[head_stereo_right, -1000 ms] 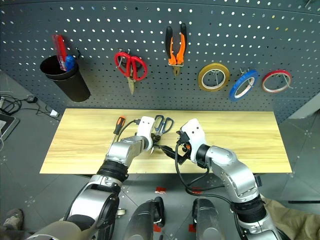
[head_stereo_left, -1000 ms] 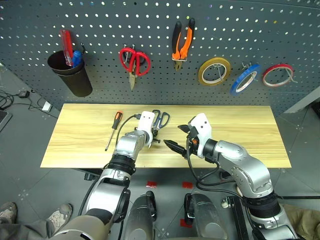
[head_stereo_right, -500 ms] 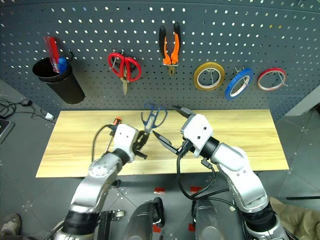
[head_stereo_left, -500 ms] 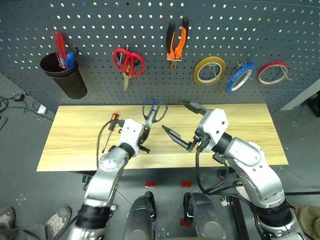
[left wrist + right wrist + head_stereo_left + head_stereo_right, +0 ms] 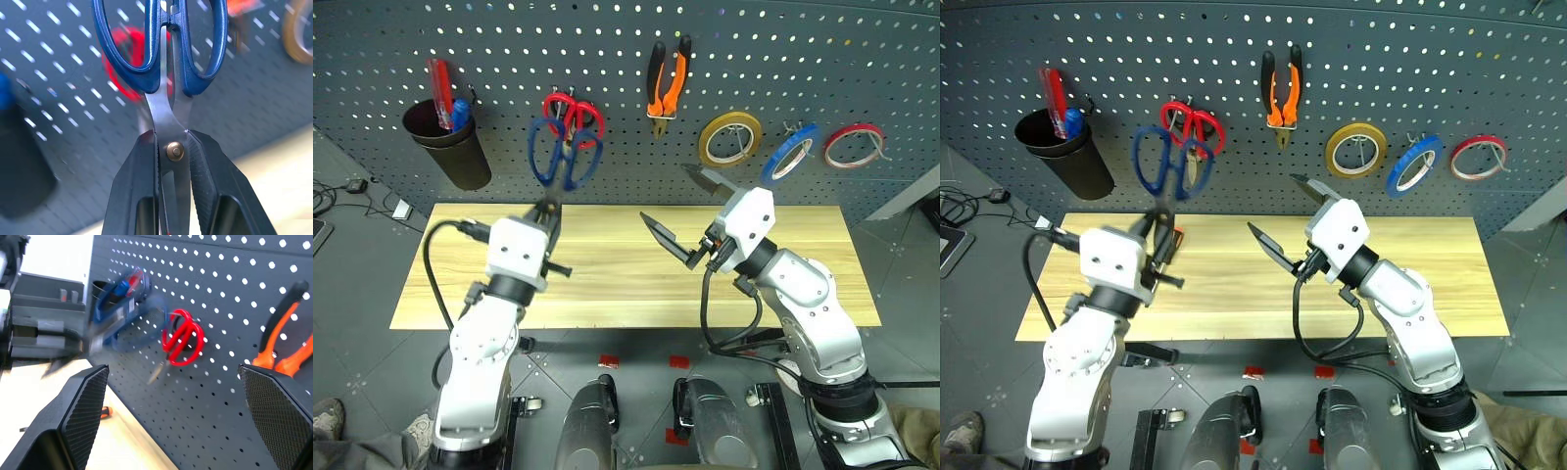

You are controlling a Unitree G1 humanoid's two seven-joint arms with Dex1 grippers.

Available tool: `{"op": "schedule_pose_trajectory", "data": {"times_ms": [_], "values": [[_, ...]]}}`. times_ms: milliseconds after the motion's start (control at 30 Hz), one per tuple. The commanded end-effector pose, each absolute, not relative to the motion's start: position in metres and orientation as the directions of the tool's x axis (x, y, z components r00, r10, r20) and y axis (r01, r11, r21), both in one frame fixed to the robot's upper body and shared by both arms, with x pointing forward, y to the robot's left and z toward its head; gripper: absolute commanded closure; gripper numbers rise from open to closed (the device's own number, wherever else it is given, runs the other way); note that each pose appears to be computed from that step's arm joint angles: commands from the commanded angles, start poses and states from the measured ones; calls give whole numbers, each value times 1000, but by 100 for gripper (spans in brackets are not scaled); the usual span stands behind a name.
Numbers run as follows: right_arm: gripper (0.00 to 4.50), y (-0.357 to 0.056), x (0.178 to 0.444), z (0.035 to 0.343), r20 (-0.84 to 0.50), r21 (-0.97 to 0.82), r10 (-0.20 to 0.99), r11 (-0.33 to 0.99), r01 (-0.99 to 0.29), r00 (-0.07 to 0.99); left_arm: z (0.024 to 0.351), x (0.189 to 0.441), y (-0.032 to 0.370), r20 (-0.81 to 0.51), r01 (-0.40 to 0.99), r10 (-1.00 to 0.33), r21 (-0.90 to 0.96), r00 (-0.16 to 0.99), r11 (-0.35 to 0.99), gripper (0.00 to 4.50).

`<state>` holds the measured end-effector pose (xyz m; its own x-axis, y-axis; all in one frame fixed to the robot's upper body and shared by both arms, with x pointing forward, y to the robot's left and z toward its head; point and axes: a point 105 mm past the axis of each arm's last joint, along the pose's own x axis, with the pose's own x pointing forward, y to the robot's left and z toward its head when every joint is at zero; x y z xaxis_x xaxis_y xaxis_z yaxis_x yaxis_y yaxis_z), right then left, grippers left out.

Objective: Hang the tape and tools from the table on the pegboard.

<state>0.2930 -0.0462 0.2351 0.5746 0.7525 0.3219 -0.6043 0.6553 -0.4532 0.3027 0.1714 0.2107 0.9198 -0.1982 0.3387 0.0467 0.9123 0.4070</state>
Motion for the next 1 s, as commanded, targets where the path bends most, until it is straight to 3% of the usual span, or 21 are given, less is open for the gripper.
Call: {"op": "schedule_pose_trajectory", "data": {"times_ms": [33,200,433,667,800,1000], "values": [[0,-48,294,252,377,-447,736,676,-586,562,217,314,176,348,46,-205,415,915,909,395],[0,-45,300,257,387,-435,729,684,-586,564,203,344,183,261,108,-234,420,936,901,395],[0,-41,302,261,395,-431,730,683,-590,557,208,369,185,263,147,-248,352,932,925,395],[0,-38,303,248,345,-425,739,673,-605,579,167,374,198,82,177,-204,260,975,949,177],[0,-36,314,202,105,-306,731,669,-678,674,133,364,224,-36,98,-95,98,995,990,50],[0,-19,309,182,-66,-122,728,673,-730,682,114,348,269,-164,35,-39,-27,986,999,50]]}}
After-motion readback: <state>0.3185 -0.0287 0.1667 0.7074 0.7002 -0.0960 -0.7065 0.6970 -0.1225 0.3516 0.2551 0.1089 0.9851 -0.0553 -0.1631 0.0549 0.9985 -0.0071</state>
